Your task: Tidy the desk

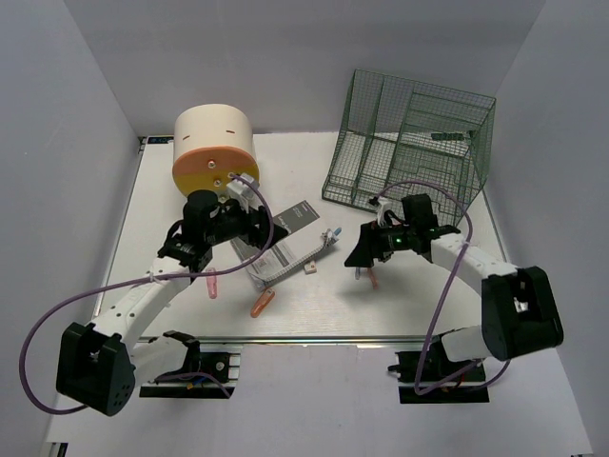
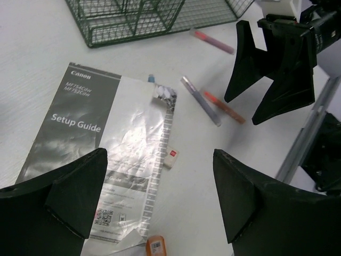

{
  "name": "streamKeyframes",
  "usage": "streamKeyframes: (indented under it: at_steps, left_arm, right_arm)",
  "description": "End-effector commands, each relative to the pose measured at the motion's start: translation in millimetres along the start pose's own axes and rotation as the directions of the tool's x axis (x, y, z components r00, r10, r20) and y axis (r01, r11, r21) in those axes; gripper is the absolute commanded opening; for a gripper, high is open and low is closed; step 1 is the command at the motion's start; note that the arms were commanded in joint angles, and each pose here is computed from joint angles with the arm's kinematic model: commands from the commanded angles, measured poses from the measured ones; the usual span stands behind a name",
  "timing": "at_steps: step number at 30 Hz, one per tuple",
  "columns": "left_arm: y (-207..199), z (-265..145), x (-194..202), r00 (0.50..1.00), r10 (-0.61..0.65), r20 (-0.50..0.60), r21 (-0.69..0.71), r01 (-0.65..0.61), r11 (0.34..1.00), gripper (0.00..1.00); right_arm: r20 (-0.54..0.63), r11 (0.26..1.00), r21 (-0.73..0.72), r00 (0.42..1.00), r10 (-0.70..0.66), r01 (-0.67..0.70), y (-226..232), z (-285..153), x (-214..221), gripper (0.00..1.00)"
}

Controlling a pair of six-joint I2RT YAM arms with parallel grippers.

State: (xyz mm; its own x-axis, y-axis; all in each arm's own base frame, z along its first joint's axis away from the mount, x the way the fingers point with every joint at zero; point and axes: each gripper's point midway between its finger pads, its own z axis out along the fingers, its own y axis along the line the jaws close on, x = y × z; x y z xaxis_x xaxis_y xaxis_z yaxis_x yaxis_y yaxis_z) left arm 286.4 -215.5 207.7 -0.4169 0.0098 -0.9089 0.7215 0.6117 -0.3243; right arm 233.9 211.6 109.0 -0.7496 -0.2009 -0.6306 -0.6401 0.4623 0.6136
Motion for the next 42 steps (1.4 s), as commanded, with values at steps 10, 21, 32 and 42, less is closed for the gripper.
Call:
streamKeyframes:
  at_steps: [10,21,32,42]
  left_arm:
    - [17.4,0.6,5.3,0.991,0.110,-0.076,-0.186,-0.122,0.975,0.87]
    - [15.2,-5.1,-3.9,0.990,0.133,-0.049,-0.196,-0.140,0.971,0.87]
    - [11.4,-6.9,-7.3,0.990,0.139,-0.032,-0.184,-0.142,0.973,0.87]
    - [9.4,-6.8,-9.0,0.991,0.134,-0.020,-0.178,-0.135,0.975,0.87]
  right_arm:
    - [0.086,0.985,0.067,0.985,0.151,-0.157,-23.4,54.3,-50.5,0.81]
    - [0.144,0.956,0.133,0.959,0.243,-0.262,-47.9,85.2,-64.8,0.81]
    - [0.133,0.936,0.120,0.940,0.314,-0.330,-60.7,107.3,-68.0,0.76]
    - [0.191,0.949,0.103,0.942,0.275,-0.298,-55.2,100.6,-80.1,0.25]
